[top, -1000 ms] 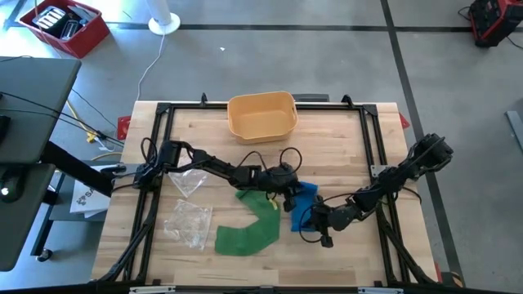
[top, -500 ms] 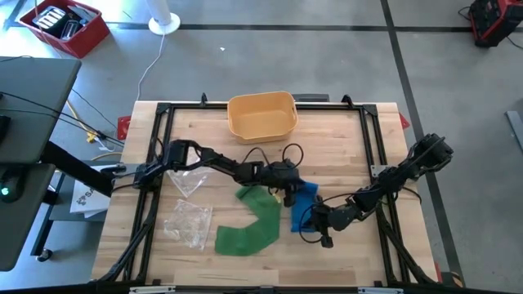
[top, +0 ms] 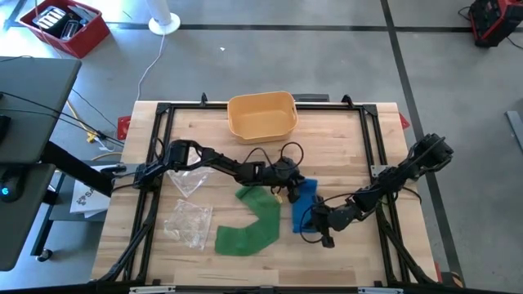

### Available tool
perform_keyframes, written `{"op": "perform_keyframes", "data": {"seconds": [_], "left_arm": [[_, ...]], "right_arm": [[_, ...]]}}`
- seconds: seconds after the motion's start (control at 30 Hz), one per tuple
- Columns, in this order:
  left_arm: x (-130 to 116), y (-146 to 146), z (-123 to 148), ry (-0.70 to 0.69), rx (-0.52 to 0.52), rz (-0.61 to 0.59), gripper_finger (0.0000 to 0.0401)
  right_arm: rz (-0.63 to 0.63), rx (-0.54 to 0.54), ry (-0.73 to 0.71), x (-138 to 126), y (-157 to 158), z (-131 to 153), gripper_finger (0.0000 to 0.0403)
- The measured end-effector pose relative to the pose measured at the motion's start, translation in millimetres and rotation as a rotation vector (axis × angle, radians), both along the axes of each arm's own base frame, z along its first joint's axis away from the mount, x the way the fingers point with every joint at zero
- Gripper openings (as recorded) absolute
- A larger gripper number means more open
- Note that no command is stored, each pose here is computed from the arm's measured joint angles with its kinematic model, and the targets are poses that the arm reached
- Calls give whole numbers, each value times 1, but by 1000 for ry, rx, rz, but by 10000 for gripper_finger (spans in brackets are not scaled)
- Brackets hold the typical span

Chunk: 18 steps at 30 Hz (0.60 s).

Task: Roll bandage
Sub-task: Roll the blue bandage

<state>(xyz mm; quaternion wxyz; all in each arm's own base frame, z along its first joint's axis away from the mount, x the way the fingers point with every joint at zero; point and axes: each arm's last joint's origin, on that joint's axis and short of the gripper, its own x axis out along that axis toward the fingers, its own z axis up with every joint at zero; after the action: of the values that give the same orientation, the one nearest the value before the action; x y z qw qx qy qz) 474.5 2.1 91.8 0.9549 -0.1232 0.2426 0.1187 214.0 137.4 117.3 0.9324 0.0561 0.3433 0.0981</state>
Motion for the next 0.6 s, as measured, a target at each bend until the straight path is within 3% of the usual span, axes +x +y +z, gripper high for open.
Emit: {"op": "perform_keyframes", "data": {"seconds": [0.13,0.43,0.6], "left_arm": [[0,1,-1,3,31,11,47],[0,-2,0,-6,46,9,44],[0,-8,0,-1,84,0,44]], "right_arm": [[12,23,17,1,-2,0,23],[8,17,28,6,-13,2,148],[-28,30,10,3,-17,14,162]]}}
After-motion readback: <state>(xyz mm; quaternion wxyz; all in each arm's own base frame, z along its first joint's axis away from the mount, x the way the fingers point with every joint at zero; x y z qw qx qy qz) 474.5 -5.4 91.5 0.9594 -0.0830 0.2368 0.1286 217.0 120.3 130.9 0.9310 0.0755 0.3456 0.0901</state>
